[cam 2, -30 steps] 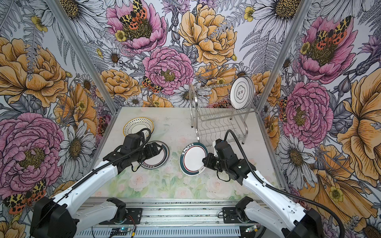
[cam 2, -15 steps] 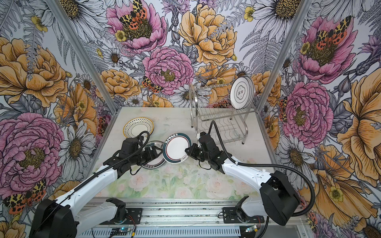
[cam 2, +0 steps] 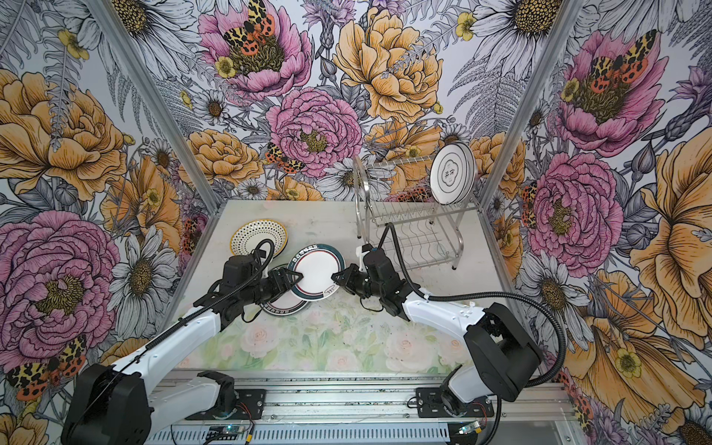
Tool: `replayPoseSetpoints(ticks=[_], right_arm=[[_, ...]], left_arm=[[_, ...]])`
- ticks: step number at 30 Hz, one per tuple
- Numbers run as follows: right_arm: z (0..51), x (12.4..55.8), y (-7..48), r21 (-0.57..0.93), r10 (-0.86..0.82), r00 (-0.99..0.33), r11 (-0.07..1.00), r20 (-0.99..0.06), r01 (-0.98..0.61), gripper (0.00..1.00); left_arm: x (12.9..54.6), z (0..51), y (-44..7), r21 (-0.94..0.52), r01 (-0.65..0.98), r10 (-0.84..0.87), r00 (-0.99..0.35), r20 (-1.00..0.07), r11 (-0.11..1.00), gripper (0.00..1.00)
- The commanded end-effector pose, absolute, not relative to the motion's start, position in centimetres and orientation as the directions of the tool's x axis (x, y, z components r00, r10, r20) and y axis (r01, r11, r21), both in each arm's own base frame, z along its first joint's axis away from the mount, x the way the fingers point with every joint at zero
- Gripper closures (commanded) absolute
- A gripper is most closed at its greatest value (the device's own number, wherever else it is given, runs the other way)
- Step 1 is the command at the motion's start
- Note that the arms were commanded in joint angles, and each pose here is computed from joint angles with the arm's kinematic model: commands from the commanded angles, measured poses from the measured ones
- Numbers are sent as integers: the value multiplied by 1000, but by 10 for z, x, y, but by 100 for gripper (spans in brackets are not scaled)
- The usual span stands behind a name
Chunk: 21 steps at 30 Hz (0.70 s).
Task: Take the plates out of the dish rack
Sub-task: 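Hold the plate upright while the left gripper closes on its rim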
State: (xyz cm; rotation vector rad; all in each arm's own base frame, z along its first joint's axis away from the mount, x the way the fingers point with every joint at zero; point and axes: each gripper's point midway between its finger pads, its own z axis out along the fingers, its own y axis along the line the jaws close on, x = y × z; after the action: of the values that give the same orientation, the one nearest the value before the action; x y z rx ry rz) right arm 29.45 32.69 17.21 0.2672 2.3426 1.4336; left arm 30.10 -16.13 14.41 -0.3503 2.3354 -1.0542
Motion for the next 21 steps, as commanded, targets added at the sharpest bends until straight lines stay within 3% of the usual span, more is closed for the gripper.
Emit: replayPoseSetpoints(ticks=[1, 11, 21], right_arm=[[206, 301, 346, 923, 351, -902, 367, -250, -112, 100], [198, 302, 360, 926, 331, -914, 363, -235, -106, 100], [200, 304, 369, 923, 316, -914, 360, -255, -133, 77]], left_arm=[[304, 149, -166, -777, 26, -436, -815, -380, 629, 37], [300, 150, -164, -784, 34, -430, -821, -375, 619, 69], [295, 143, -154, -777, 14, -435, -822, -368, 630, 91]])
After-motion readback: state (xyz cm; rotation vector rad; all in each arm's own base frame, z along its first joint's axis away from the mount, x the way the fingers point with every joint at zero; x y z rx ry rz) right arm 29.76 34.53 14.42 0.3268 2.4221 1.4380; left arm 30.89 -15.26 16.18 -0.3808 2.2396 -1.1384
